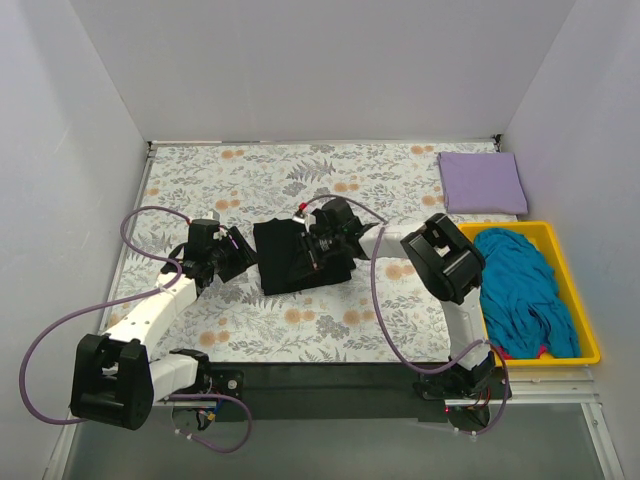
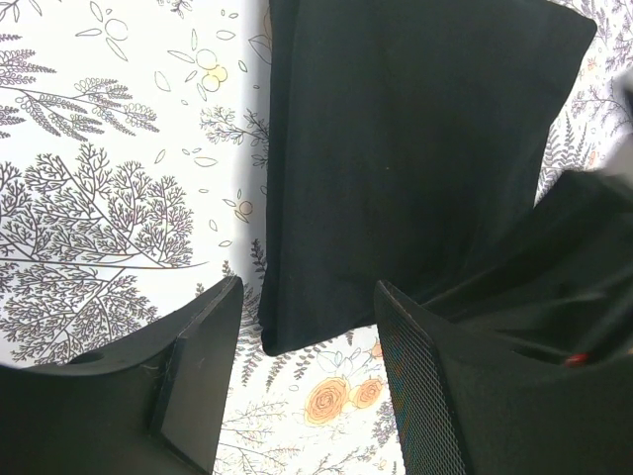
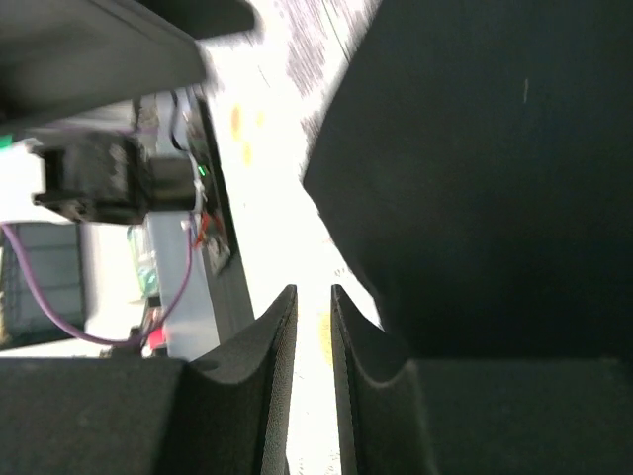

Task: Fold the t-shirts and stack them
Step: Neatly place the folded tshirt to the corner

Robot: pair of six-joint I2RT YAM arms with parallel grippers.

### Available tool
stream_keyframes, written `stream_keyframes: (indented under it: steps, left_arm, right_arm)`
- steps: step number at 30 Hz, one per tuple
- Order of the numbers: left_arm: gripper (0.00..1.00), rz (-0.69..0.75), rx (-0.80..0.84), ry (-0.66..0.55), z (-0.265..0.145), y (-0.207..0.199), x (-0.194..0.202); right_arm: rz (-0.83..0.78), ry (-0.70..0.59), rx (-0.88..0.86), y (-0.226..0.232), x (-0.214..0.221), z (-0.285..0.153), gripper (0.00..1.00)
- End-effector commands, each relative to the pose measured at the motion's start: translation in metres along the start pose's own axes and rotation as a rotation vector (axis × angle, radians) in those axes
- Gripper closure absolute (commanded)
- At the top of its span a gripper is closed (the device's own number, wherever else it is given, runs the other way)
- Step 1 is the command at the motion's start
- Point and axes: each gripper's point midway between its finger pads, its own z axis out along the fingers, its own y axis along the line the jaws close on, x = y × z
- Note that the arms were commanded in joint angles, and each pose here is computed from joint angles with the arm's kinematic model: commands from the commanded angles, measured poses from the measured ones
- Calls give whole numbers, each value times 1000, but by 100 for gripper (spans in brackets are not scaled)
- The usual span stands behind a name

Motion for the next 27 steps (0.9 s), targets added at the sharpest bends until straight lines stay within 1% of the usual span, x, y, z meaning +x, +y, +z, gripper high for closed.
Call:
stream_keyframes:
  steps: [1,5,6,9,11,14,15,16,17,18,20,21,22,23,24,25,26,27]
  left_arm:
    - [45,15,-2,-25,0,-1,-8]
    - [45,19,-2,-11,2,0,-5]
    - [45,20,2,-9,2,-1,-5]
    - [45,27,5,-3,3,-1,-4]
    - [45,31,15,11,4,-2,-1]
    - [45,37,25,17,5,-4,-1]
    - [45,55,32,18,5,-8,-1]
    - [45,68,38,17,4,-12,-1]
    - [45,84,41,9,4,-16,-2]
    - [45,130,64,5,2,-30,-2]
    - [45,188,49,-12,4,-40,-2]
    - [44,239,68,1,4,-54,7]
    - [44,281,80,-15,2,-67,2]
    - [44,315,68,-10,6,-72,5]
    - [43,371,62,-10,7,-81,13]
    - [43,408,61,-13,11,-93,13]
    - [43,472,37,-34,13,-96,12]
    - [43,536,54,-21,13,-108,26]
  right_arm:
    - [-87,-124,8,21,-50,-25,74]
    - [2,-127,48,-18,-53,-22,74]
    - [50,-108,65,-39,-44,-16,74]
    - [133,-81,96,-71,-29,-6,74]
    - [146,-84,114,-79,-27,-6,74]
    - [115,-113,109,-67,-38,-16,74]
    - [70,-141,103,-49,-50,-24,73]
    - [45,-169,117,-44,-59,-34,73]
    - [15,-191,123,-28,-66,-45,72]
    - [9,-221,160,-28,-73,-58,71]
    - [-41,-244,226,-27,-79,-77,67]
    - [-37,-244,268,-19,-77,-92,66]
    - [-59,-274,346,-30,-81,-109,62]
    - [-58,-285,390,-33,-79,-121,59]
    - [-51,-316,474,-39,-76,-146,57]
    - [-39,-326,520,-44,-71,-159,53]
    - [-51,-355,560,-38,-72,-176,51]
    - [-4,-354,658,-56,-56,-197,49]
